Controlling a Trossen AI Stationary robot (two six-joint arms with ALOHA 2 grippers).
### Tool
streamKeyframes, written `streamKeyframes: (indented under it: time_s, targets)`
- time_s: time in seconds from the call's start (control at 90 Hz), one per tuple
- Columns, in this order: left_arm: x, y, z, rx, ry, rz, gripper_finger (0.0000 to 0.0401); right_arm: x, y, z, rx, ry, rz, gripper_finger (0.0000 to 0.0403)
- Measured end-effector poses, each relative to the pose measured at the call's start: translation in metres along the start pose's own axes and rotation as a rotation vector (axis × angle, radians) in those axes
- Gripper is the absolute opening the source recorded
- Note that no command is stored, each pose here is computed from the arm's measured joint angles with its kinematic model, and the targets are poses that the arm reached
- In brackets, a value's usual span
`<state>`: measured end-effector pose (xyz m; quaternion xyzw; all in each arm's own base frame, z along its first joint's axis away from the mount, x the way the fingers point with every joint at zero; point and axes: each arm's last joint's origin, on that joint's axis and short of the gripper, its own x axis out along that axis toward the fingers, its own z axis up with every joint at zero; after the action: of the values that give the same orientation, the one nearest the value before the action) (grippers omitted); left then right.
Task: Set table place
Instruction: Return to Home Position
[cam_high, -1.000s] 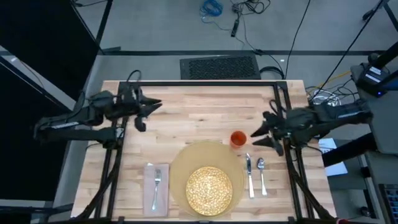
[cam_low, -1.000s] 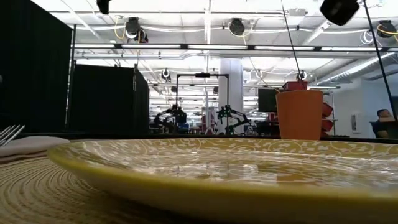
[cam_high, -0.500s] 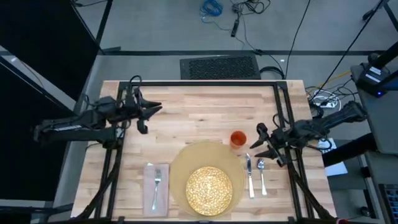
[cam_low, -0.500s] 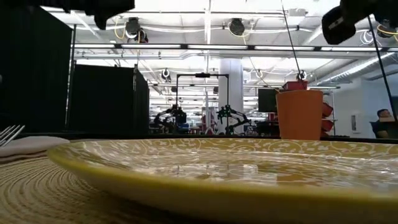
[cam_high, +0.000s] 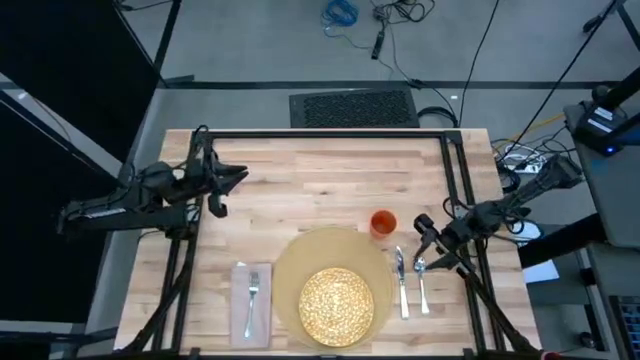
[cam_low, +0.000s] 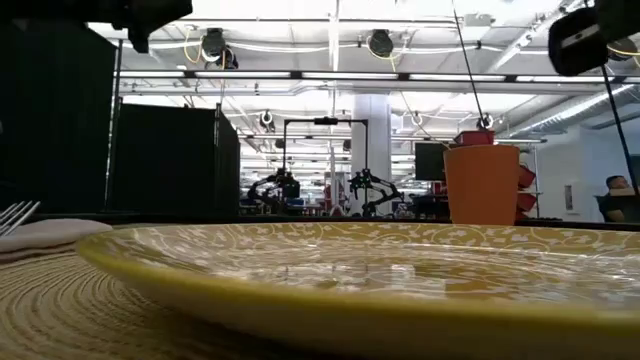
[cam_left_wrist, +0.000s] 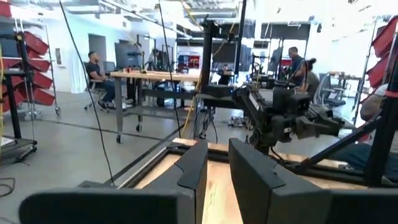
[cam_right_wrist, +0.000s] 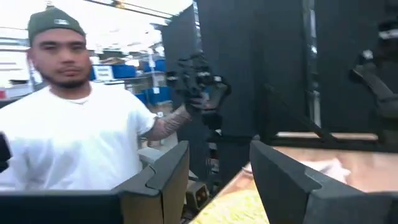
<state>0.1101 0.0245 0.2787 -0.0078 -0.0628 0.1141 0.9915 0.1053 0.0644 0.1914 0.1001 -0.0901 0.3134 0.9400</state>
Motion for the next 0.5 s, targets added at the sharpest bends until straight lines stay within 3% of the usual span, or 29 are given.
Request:
streamKeyframes:
  time_s: [0.111,0.211,0.5]
  targets:
    - [-0.003,0.0,-0.013,0.0,0.033,0.001,0.0051,0.001,0.004,-0.005,-0.007,0.044,0.022,0.0155]
    - [-0.009,0.001,-0.023,0.0,0.032,0.0,0.0051,0.001,0.004,-0.007,-0.009,0.059,-0.043,0.0155]
    - [-0.03,0.001,-0.035,-0.04,-0.06,-0.015,0.0051,0.001,0.004,-0.012,-0.009,0.105,-0.089,0.0155]
